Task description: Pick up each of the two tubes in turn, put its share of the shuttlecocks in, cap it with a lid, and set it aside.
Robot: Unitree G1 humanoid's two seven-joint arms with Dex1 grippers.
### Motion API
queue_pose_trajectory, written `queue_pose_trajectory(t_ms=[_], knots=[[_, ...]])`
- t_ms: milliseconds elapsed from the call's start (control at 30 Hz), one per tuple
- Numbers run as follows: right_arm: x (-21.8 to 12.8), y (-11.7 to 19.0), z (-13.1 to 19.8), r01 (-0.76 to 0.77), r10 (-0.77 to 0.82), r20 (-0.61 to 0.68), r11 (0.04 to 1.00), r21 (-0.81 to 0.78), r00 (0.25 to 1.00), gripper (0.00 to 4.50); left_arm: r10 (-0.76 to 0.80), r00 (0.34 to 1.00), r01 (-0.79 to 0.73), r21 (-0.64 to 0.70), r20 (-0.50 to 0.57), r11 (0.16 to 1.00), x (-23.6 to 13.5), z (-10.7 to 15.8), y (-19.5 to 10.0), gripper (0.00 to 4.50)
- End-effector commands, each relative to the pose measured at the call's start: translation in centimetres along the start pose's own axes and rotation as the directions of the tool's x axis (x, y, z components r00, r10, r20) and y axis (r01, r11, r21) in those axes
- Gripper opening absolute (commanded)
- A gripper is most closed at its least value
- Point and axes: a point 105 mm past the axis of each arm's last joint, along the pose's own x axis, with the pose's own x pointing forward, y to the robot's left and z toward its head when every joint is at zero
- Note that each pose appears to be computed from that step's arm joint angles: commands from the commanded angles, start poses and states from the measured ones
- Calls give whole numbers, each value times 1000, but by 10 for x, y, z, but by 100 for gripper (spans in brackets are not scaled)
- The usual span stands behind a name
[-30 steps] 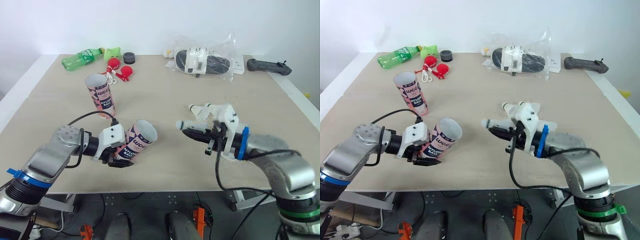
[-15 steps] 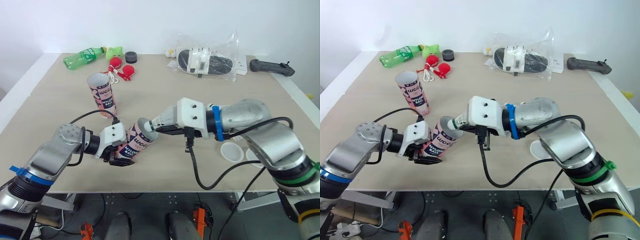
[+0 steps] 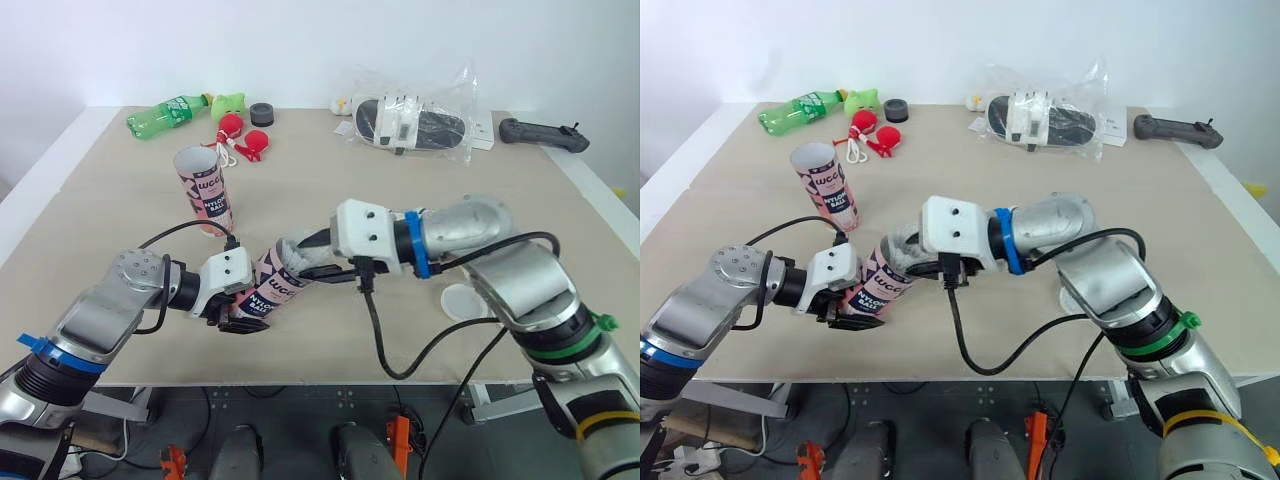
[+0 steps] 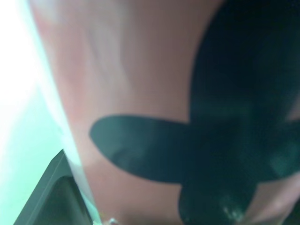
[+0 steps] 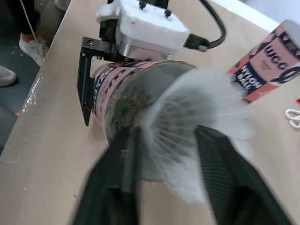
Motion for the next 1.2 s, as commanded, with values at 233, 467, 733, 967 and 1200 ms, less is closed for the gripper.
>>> queue_pose_trajectory(t_ms=[233,467,733,967,1200], knots=[[-34,-28,14,-40,36,-32,992,-120,999,325,4,1000,-4,15,17,1000,2,4,2,341],[-14,-35,9,-169,149,-117,967,-191,982,38,7,1000,-7,17,23,1000,3,5,2,341],[29,-22,-7,-368,311,-245,899,-237,918,4,8,1000,-8,16,25,1000,3,5,0,341],[62,-6,-17,-455,390,-269,854,-252,881,4,7,1000,-7,9,29,1000,5,5,-3,341],[80,4,-6,-479,428,-227,834,-272,875,4,6,999,-7,5,33,1000,5,6,-3,341]])
